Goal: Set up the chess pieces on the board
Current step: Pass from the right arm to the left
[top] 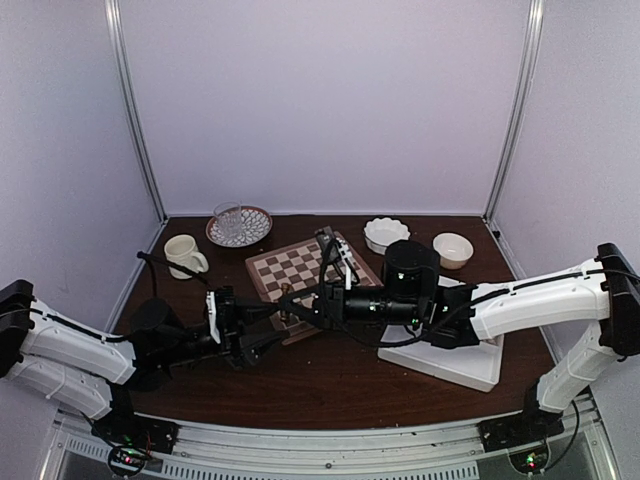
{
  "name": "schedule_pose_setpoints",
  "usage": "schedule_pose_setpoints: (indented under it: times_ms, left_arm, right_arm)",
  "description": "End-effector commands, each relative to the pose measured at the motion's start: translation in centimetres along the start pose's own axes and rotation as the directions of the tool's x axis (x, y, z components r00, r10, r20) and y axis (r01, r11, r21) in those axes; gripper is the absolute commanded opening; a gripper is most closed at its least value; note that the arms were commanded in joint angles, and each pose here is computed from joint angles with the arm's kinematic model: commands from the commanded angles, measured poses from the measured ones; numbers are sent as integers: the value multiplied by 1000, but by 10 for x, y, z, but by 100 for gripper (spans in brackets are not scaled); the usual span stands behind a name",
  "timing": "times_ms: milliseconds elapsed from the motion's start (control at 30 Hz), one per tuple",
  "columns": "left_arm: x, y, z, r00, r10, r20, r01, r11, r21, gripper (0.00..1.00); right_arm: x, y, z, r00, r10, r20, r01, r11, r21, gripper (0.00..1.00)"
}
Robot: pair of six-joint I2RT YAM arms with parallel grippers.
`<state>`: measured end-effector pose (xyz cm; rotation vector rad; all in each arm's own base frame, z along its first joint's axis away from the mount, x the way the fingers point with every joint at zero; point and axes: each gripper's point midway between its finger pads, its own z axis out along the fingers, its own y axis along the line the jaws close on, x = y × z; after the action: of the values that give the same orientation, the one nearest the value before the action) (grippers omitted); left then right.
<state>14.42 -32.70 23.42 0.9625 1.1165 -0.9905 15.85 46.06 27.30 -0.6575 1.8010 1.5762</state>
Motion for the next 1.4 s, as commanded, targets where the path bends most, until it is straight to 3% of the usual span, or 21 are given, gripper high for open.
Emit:
schedule_pose_setpoints:
  times_ms: [0,233,400,833,1067,1367]
  left_arm:
    - [-6,3,1,1000,11,19,-11,1000,-7,53]
    - [-7,0,2,1000,9,19,-9,1000,7,48]
    - [-7,-1,2,1000,9,19,-9,1000,14,38]
    - [-10,-1,1,1000,10,27,-10,1000,12,40]
    - [-10,-1,1,1000,11,26,-11,1000,15,17]
    - [-4,2,4,999,24,-34,-23,1000,3,2]
  right_arm:
    - [-14,22,-2,999,-9,40,11,998,-60,11]
    - [-13,21,-1,999,-5,37,7,998,-60,11]
    - [-12,21,3,999,4,32,-2,998,-65,10]
    - [-9,20,7,1000,15,23,-14,997,-76,10]
    - [-9,20,7,1000,16,26,-14,997,-77,10]
    - [-13,18,-1,999,-16,27,17,1000,-25,10]
